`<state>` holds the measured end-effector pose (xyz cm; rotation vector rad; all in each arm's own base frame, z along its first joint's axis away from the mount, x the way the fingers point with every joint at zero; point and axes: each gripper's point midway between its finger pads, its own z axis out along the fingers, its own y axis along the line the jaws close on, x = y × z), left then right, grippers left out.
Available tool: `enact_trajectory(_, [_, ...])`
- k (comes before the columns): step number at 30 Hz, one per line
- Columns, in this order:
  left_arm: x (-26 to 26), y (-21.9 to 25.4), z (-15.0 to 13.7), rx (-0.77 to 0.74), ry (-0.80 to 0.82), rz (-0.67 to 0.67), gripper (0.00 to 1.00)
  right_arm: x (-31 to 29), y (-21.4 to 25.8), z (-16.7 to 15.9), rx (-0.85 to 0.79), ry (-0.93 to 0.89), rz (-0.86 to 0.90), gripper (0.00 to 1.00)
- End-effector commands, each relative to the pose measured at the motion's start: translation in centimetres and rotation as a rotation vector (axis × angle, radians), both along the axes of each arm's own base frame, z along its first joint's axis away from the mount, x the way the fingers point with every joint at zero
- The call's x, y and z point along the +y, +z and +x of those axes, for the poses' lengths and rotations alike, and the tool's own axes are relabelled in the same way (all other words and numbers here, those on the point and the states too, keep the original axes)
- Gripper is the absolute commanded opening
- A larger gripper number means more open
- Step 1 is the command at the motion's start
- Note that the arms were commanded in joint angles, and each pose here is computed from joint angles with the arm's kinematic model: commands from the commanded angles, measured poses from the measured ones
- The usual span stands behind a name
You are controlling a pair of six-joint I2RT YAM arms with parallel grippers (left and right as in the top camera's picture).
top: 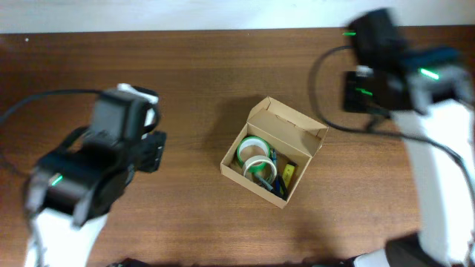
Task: Pack container
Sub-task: 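Bring both grippers to the box's side flaps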
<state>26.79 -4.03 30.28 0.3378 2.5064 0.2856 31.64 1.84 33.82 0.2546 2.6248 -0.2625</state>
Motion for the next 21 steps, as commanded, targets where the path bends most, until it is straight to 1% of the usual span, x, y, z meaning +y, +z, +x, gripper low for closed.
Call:
enact_trajectory(1, [-2.6,-5.5,1.1,0.134,-0.100,-0.051,0.39,-2.1,0.8,-2.5,-0.025,-0.059,0.017,0.04])
enact_trajectory(2, [-3.2,-7.1,1.6,0.164,-0.109,-0.059,0.27,-2.4,0.4,-3.1,-0.012,-0.068,0.021,0.04])
enact_trajectory(4, [-3.9,-10.0,2.3,0.219,-0.120,-0.068,0.13,-2.6,-0.8,-4.0,0.029,-0.072,0.026,0.04])
enact_trajectory(5, [-4.3,-11.4,2.6,0.246,-0.126,-0.072,0.02,-2.4,-1.8,-4.4,0.063,-0.068,0.030,0.04])
enact_trajectory(7, [-5.3,-14.3,3.2,0.299,-0.141,-0.095,0.02,-2.0,-4.0,-5.3,0.143,-0.057,0.044,0.04])
enact_trajectory(11, [-7.0,-18.0,4.1,0.371,-0.178,-0.145,0.02,-1.3,-7.9,-6.9,0.291,-0.047,0.059,0.04])
enact_trajectory(14, [-7.5,-19.5,5.0,0.389,-0.193,-0.141,0.02,-0.5,-10.2,-8.1,0.376,-0.033,0.047,0.04])
enact_trajectory(16, [-8.1,-20.2,5.5,0.391,-0.204,-0.163,0.02,0.5,-11.3,-8.9,0.425,-0.002,0.045,0.04])
enact_trajectory(21, [-8.8,-21.0,6.7,0.372,-0.229,-0.172,0.02,3.4,-13.6,-10.3,0.491,0.050,0.071,0.04])
